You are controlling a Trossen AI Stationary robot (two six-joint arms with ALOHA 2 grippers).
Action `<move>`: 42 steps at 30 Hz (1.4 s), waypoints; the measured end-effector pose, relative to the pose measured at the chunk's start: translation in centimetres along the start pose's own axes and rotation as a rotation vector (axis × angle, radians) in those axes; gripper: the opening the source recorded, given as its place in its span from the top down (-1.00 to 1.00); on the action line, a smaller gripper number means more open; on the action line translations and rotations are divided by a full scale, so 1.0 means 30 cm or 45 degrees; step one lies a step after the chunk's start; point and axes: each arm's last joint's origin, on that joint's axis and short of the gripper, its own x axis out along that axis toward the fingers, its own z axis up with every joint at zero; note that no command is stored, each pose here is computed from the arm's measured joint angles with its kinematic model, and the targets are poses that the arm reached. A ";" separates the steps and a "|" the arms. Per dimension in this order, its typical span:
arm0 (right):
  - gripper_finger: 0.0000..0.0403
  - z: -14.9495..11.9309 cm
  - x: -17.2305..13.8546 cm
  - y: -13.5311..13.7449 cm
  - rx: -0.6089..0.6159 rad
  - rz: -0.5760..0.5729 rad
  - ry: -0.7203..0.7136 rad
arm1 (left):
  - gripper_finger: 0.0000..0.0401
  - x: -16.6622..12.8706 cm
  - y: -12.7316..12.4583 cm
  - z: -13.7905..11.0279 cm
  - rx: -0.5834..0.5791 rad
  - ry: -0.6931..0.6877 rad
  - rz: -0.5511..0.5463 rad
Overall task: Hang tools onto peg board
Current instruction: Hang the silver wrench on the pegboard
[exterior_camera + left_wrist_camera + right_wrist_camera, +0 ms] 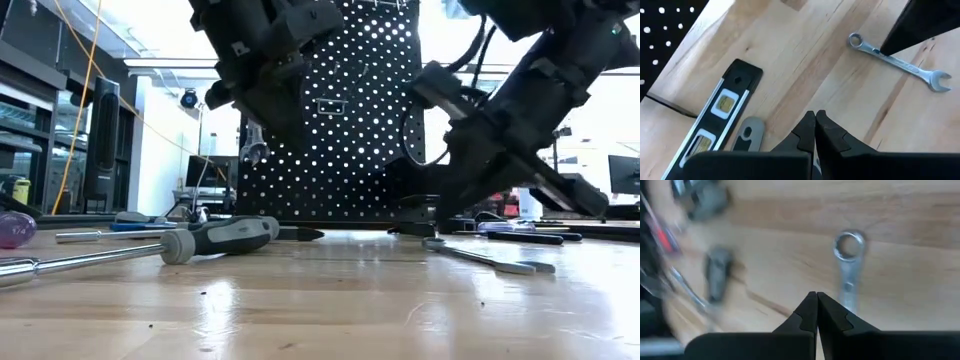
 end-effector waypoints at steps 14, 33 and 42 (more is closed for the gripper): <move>1.00 -0.124 -0.074 -0.067 -0.601 -0.150 0.411 | 1.00 -0.032 -0.050 -0.035 -0.077 0.004 -0.097; 1.00 -0.171 0.090 0.017 -0.557 0.147 0.316 | 1.00 -0.094 -0.142 -0.101 -0.134 0.026 -0.301; 1.00 -0.109 0.026 0.177 -0.790 0.203 0.134 | 1.00 -0.115 -0.154 -0.123 -0.118 0.017 -0.302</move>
